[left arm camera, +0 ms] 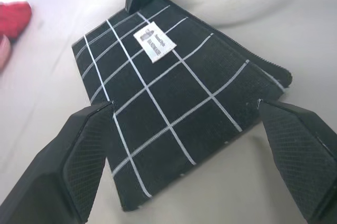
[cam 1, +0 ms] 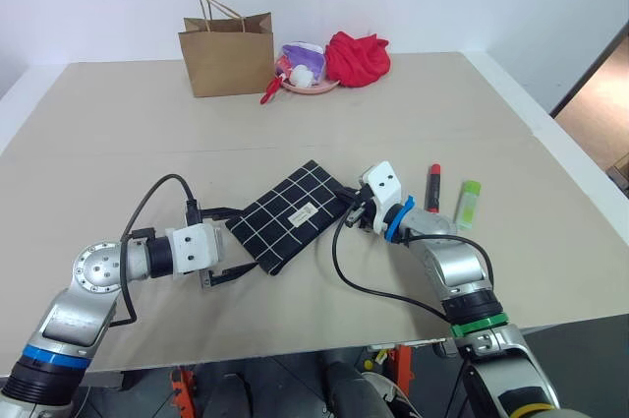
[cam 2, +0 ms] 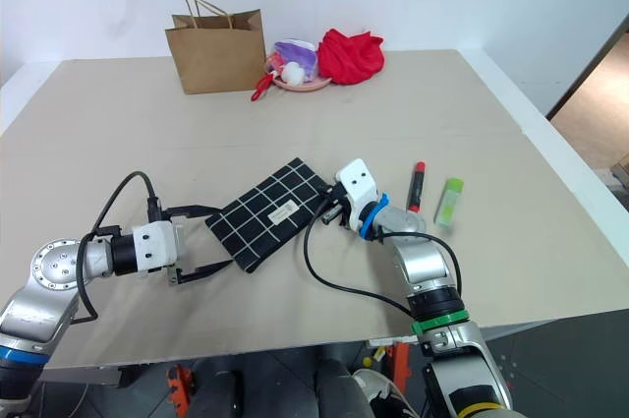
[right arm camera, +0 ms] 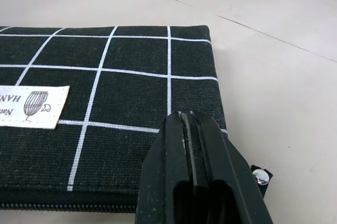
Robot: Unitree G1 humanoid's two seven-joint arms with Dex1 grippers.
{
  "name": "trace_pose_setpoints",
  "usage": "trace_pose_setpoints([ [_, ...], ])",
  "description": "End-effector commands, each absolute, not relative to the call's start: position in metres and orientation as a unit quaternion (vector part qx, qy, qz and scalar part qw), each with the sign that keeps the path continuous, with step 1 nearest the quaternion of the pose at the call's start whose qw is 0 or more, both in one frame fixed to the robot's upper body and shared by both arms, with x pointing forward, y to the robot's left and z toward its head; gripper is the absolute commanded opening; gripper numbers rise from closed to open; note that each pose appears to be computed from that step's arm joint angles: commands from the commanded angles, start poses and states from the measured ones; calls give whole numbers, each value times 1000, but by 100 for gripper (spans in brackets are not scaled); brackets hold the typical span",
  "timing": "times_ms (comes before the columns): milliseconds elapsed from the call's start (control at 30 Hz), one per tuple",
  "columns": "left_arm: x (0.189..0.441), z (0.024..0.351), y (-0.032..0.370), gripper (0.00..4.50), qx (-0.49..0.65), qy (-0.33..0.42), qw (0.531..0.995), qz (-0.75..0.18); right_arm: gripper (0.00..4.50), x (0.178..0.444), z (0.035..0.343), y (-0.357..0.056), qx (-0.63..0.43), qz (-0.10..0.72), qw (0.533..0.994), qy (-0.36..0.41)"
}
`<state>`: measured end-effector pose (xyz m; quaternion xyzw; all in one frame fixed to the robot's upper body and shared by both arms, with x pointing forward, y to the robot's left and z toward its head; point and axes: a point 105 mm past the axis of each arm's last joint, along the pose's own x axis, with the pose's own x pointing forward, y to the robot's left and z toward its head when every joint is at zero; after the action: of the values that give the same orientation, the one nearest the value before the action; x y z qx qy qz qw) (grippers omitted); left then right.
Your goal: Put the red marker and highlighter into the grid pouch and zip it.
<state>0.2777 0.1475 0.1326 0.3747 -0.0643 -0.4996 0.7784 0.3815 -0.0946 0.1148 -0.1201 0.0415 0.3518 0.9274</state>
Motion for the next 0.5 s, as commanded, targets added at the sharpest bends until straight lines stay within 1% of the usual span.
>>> trace_pose_setpoints([
  [33,273,129,140,450,404,-87,750,-516,3,380,122,-93,-123,354,926,30],
  [167,263,117,133,450,409,-82,727,-545,3,383,129,-92,-122,351,928,22],
  [267,262,113,130,450,404,-72,726,-552,3,385,130,-94,-121,345,931,20],
  [500,279,107,129,450,454,-69,720,-520,3,385,132,-93,-119,342,932,18],
])
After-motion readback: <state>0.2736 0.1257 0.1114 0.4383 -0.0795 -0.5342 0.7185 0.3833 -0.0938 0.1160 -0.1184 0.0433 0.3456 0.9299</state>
